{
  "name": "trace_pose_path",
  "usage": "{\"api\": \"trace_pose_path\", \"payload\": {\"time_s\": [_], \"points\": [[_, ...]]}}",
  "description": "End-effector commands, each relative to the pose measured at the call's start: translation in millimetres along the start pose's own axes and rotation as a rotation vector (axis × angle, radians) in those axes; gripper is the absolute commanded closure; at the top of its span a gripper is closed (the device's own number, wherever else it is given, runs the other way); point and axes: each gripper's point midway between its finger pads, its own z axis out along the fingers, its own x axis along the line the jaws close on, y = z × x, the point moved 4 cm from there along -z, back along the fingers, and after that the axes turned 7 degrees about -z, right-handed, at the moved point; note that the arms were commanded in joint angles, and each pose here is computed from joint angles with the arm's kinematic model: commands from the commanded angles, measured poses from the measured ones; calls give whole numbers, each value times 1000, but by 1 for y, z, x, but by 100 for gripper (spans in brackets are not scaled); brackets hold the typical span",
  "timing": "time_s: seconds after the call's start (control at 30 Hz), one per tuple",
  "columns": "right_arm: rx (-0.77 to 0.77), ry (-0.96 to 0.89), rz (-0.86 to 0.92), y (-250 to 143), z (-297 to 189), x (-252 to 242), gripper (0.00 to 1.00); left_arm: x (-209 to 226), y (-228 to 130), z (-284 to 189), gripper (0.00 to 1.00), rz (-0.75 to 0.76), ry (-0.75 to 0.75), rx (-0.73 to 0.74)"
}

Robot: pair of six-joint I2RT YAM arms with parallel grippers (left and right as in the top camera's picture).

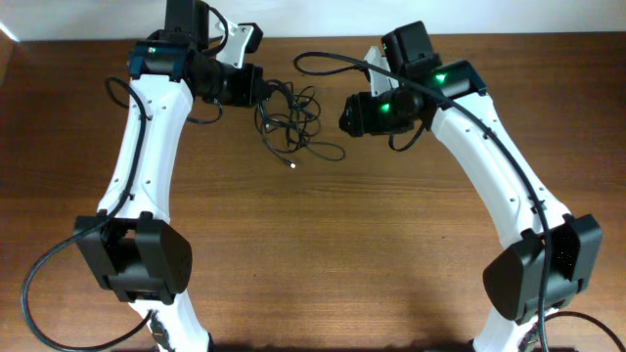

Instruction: Untangle cables

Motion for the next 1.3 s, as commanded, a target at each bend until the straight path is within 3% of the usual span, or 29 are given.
{"api": "trace_pose_path", "payload": {"time_s": [0.0, 0.2, 0.43, 0.7, 0.77, 0.93, 1.03, 1.17, 1.27], "points": [[51, 3, -13, -6, 25, -2, 40, -16, 2, -9, 100, -91, -86, -10], [40, 66, 36, -1, 36, 7, 40, -19, 1, -9, 100, -174, -103, 1], [25, 68, 124, 7, 59, 0, 41, -35, 0, -12, 100, -178, -222, 21], [32, -47, 156, 4, 65, -18, 81, -46, 0, -14, 100, -170, -304, 29], [55, -88, 176, -2, 62, -28, 94, -7, 2, -8, 100, -176, -5, -15], [111, -239, 245, -17, 43, -70, 96, 52, 3, -16, 100, -186, 423, -66], [166, -375, 302, -33, 24, -111, 96, 70, 3, -26, 100, -195, 539, -82], [201, -404, 276, -40, 15, -129, 96, 72, 4, -27, 100, -197, 550, -85], [257, -591, 287, -53, -8, -154, 96, 81, 3, -33, 100, -196, 632, -93]]}}
